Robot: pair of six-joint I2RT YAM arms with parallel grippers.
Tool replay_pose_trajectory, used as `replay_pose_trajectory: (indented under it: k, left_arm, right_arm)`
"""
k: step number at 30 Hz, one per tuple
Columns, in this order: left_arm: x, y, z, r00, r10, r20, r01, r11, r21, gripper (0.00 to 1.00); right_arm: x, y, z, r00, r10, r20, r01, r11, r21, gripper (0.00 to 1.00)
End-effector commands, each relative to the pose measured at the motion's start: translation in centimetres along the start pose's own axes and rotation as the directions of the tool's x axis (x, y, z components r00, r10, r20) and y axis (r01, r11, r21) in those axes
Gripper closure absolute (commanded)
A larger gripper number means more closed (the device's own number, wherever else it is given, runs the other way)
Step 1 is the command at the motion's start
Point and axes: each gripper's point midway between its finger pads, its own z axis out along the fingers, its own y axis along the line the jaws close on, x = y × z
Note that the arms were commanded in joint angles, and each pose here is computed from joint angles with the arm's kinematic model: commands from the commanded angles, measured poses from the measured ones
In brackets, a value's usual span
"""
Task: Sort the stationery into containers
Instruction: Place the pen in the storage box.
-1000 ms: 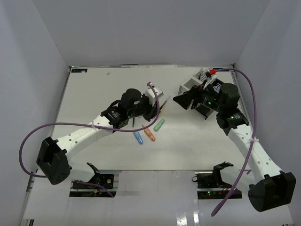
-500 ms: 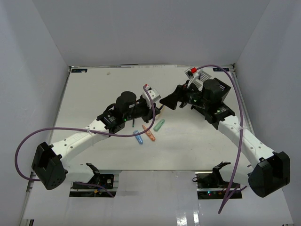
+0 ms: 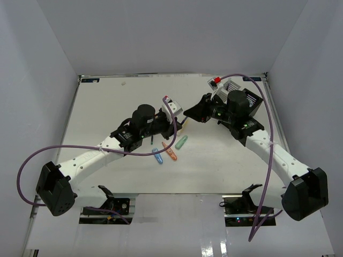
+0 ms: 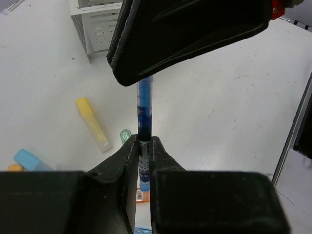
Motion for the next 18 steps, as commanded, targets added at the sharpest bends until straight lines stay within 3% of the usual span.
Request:
replay_pose_trajectory:
  k: [1, 2, 5, 6, 10, 11, 14, 15, 18]
  left_arm:
    - [-1.6, 0.1, -0.9, 0.998, 0.012, 0.058, -0.011, 1.0, -0.018, 1.0]
    - [-1.5, 0.1, -0.8, 0.999, 0.005, 0.054, -0.004, 1.0, -0.023, 1.0]
    - [-1.0, 1.1, -0.7, 0.999, -0.018, 0.032, 0.02, 0.997, -0.075, 0.79]
    - [-1.0, 1.5, -0.6, 0.999, -0.03, 0.027, 0.033, 0.995, -0.099, 0.62]
    - [-0.1, 2.6, -0.7, 0.998, -0.06, -0.019, 0.056, 0.984, -0.169, 0.3]
    - [0.0, 2.8, -0.8, 0.996, -0.091, -0.021, 0.086, 0.978, -0.19, 0.26]
    - [0.9, 5.5, -1.6, 0.989, -0.135, -0.055, 0.107, 0.928, -0.356, 0.11]
    - [2.2, 7.1, -2.3, 0.982, -0.165, -0.09, 0.106, 0.882, -0.459, 0.09]
    - [3.6, 9.2, -3.4, 0.969, -0.208, -0.134, 0.091, 0.804, -0.588, 0.02]
  right_arm:
    - [-0.9, 0.1, 0.3, 0.999, -0.035, 0.031, 0.035, 0.999, 0.001, 0.82]
    - [-0.8, -0.1, 0.4, 0.999, -0.035, 0.029, 0.035, 0.999, 0.007, 0.85]
    - [-0.8, -0.9, 0.4, 0.999, -0.042, 0.032, 0.041, 0.998, 0.051, 0.92]
    - [-1.0, -1.4, 0.3, 0.998, -0.045, 0.035, 0.042, 0.995, 0.085, 0.92]
    - [-2.8, -3.5, -0.3, 0.994, -0.092, 0.065, 0.077, 0.975, 0.208, 0.92]
    - [-3.5, -4.2, -0.6, 0.99, -0.122, 0.07, 0.101, 0.964, 0.247, 0.92]
    - [-6.5, -8.0, -2.5, 0.981, -0.176, 0.08, 0.12, 0.877, 0.465, 0.92]
    - [-8.4, -9.7, -3.6, 0.976, -0.196, 0.096, 0.111, 0.826, 0.553, 0.92]
    - [-11.5, -12.9, -5.7, 0.959, -0.262, 0.109, 0.116, 0.711, 0.694, 0.92]
